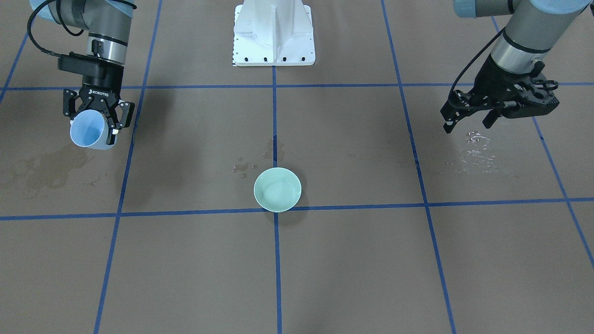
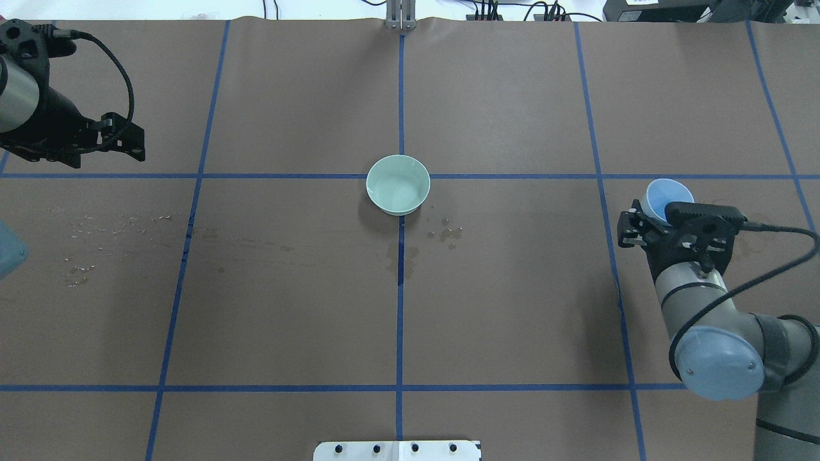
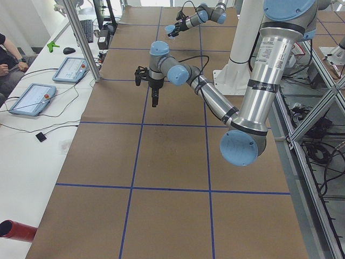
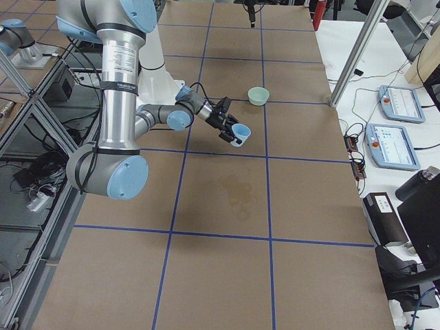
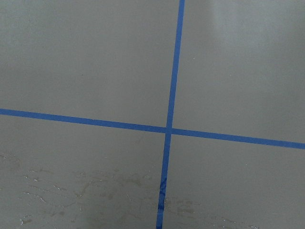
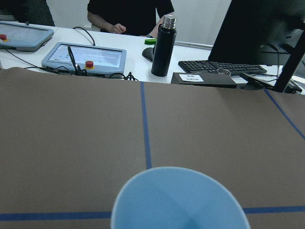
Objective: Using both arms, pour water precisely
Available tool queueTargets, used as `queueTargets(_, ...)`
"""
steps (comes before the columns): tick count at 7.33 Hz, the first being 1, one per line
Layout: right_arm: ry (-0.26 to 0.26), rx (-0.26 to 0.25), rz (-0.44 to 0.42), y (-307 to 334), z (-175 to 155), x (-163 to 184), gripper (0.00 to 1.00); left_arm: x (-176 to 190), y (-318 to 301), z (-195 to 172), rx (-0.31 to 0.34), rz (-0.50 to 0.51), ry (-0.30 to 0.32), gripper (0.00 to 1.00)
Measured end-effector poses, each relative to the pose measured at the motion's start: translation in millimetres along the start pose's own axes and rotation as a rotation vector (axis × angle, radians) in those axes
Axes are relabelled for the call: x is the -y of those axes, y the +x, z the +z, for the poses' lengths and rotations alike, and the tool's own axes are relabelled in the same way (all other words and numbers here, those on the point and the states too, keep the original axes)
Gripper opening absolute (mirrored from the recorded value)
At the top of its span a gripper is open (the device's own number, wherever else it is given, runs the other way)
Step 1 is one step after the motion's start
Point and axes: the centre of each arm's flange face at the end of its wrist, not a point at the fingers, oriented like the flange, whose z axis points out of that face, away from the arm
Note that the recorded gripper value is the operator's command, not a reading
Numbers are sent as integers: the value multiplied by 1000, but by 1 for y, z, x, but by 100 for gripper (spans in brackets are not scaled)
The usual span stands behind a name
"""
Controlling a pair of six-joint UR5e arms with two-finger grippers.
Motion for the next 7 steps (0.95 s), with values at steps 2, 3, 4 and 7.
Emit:
queueTargets(2, 56, -5, 35, 31, -7, -40, 0, 0, 1, -1, -2, 1, 1, 100)
queueTargets(3, 76, 7, 40, 35, -8, -62, 0, 0, 1, -1, -1, 1, 1, 100)
queueTargets(4, 90, 21, 41, 38, -8, -87, 0, 0, 0, 0, 0, 0, 0, 100)
queueTargets(7, 110, 40, 26, 47, -7, -122, 4, 0, -1, 3, 5, 0, -4, 100)
